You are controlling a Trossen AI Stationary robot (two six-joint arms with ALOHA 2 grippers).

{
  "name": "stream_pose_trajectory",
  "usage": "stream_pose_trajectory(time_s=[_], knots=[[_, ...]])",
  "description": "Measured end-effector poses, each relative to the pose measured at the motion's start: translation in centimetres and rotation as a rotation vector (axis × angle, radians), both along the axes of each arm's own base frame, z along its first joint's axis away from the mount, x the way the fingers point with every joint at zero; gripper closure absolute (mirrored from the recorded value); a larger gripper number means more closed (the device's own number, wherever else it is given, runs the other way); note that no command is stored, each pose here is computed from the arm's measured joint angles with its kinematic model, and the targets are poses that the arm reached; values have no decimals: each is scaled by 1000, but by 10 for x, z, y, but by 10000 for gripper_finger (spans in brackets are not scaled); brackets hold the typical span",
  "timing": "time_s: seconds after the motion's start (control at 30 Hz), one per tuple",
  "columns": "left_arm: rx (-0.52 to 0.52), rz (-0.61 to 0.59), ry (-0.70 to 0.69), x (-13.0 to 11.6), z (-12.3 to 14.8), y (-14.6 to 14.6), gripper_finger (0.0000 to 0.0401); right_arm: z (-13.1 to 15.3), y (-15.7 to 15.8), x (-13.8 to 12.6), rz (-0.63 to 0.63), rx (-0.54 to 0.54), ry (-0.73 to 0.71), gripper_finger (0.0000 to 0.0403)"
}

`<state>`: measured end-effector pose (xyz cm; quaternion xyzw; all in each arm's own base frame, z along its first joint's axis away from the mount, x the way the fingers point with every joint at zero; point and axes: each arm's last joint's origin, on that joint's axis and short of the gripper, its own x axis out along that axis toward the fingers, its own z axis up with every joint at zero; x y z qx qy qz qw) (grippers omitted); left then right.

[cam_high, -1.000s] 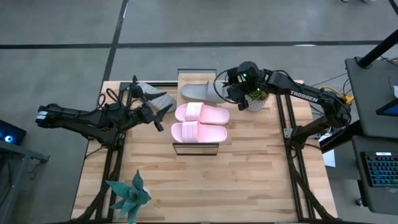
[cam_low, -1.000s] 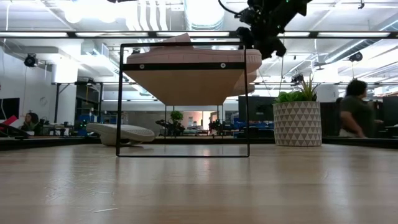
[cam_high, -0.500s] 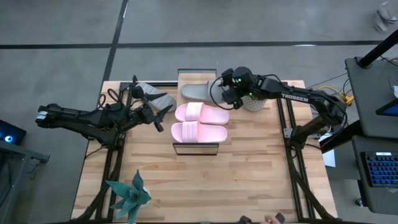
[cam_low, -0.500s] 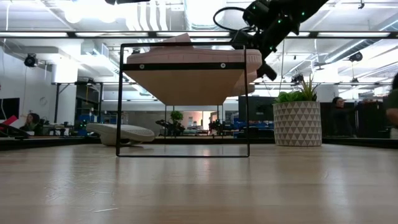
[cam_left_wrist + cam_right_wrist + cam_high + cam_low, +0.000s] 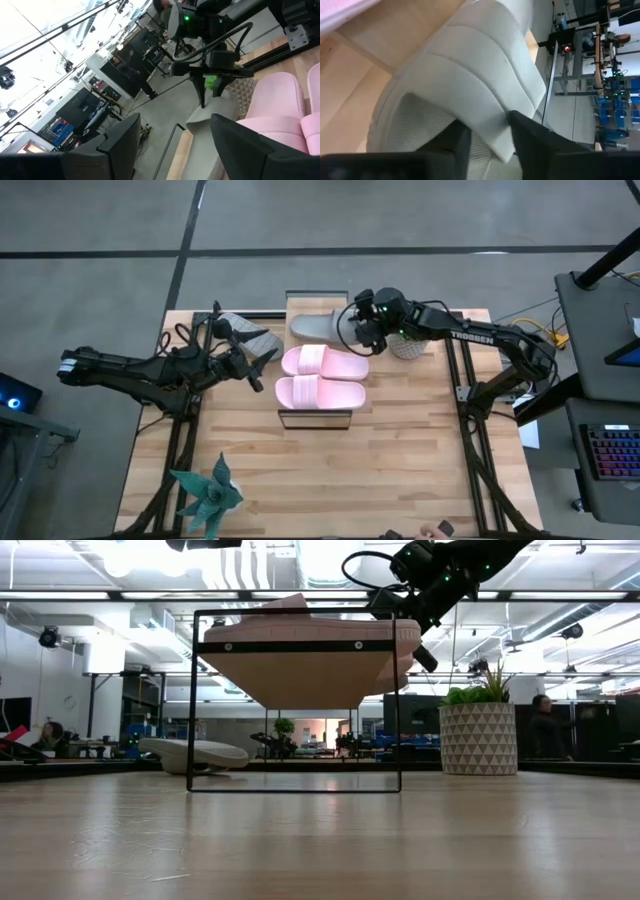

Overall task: Pick and place slides into the shelf
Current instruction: Put the bottom gray slipper on the shelf

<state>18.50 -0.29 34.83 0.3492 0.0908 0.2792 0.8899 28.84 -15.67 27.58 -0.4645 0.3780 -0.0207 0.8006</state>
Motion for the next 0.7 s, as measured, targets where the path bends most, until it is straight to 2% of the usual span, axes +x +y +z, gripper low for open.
stream_pose_trajectory(time_s=[0.17, 0.2, 0.57, 0.7], knots=[[0, 0, -1, 0, 0, 0, 175, 0, 0, 0, 17, -1, -4, 377], [0, 0, -1, 0, 0, 0, 175, 0, 1, 0, 37, -4, -3, 384], [0, 0, 0, 0, 0, 0, 175, 4, 3, 4, 198, -9, -58, 390], [0, 0, 0, 0, 0, 0, 175, 3, 4, 4, 217, -13, -54, 391]])
